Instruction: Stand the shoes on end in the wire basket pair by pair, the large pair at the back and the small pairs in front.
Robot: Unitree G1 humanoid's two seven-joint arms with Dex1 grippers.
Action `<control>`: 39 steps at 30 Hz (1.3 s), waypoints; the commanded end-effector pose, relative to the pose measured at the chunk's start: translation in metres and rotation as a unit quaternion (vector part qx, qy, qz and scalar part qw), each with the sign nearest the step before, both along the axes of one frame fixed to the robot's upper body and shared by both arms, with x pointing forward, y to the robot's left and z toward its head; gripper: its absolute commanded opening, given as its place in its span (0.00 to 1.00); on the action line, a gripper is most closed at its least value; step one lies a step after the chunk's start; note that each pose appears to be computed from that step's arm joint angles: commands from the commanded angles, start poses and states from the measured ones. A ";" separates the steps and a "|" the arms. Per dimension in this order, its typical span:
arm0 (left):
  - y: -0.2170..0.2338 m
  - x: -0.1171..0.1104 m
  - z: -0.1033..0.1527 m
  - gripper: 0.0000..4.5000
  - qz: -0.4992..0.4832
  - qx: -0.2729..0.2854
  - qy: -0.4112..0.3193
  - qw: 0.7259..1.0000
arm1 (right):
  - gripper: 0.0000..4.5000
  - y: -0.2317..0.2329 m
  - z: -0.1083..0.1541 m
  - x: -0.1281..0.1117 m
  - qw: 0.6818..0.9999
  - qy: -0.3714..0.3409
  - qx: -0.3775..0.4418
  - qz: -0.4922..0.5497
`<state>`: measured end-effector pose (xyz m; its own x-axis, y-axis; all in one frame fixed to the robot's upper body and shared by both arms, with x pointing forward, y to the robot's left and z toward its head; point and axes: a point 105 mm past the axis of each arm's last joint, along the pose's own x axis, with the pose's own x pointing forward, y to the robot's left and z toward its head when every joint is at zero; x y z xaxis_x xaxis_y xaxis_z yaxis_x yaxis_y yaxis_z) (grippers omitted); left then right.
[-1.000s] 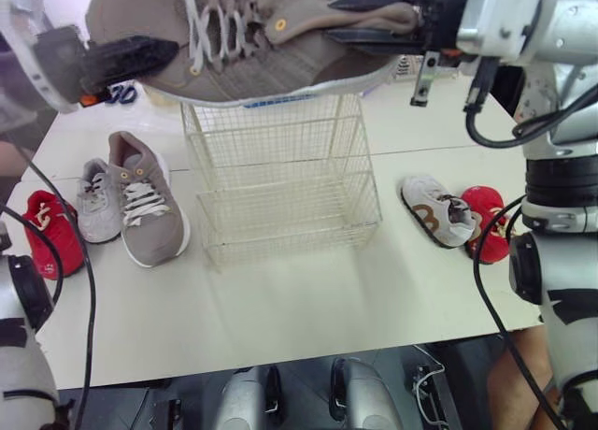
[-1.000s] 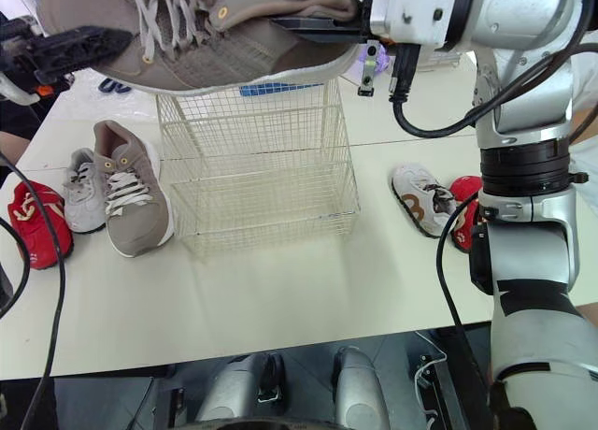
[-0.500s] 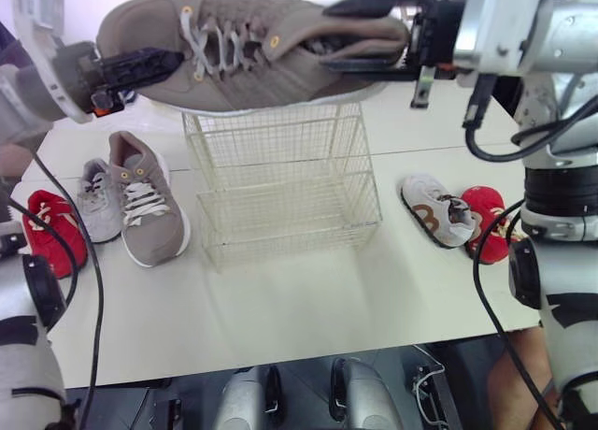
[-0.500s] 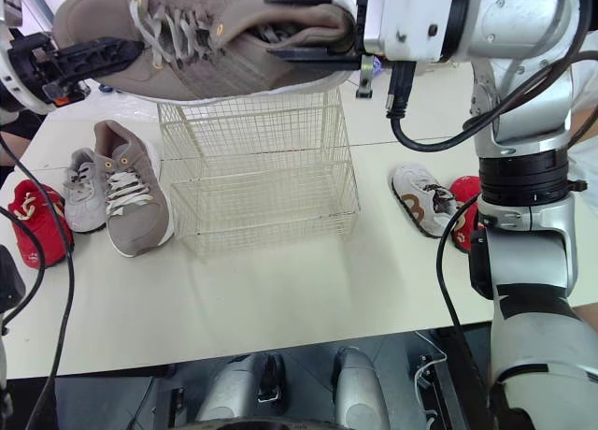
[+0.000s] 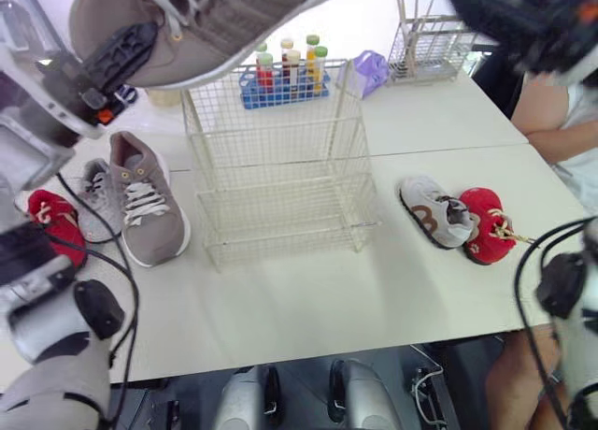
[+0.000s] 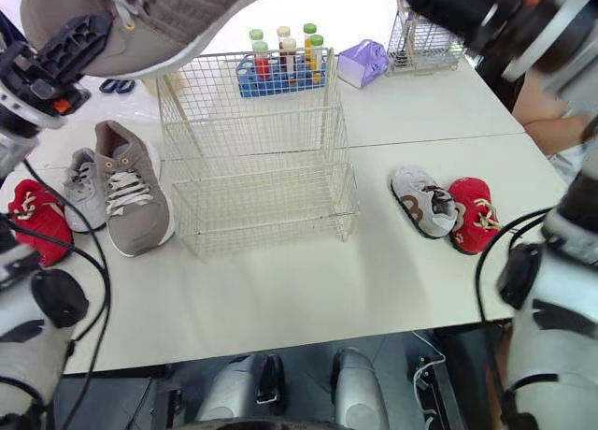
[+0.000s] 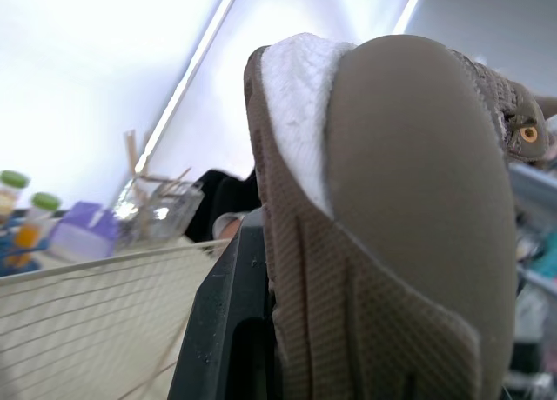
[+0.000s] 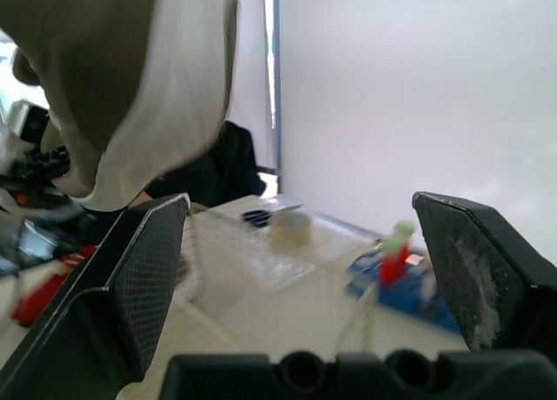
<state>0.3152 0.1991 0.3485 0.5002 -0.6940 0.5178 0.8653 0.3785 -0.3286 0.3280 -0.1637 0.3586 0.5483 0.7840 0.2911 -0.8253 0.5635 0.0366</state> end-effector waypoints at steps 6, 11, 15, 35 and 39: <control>-0.017 -0.013 0.018 0.14 -0.009 -0.074 -0.042 0.996 | 0.99 0.053 0.024 -0.004 0.986 -0.002 0.145 0.086; -0.026 -0.011 0.011 0.14 -0.015 -0.077 -0.025 0.997 | 0.99 0.068 0.030 0.002 0.983 -0.011 0.152 0.102; -0.034 -0.009 0.002 0.14 -0.019 -0.077 -0.006 0.997 | 0.99 0.082 0.036 0.004 0.980 -0.022 0.154 0.121; -0.045 -0.005 -0.020 0.14 -0.017 -0.085 0.058 0.995 | 0.99 0.097 0.058 -0.019 0.963 -0.087 0.133 0.217; -0.049 -0.007 -0.021 0.14 -0.021 -0.082 0.062 0.994 | 0.99 0.100 0.062 -0.012 0.964 -0.083 0.141 0.207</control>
<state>0.3171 0.1571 0.3218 0.5692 -0.5993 0.5629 0.8063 0.2728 -0.5249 0.3313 -0.0687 0.3959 0.2080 0.8153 0.5404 -0.9773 0.1954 0.0813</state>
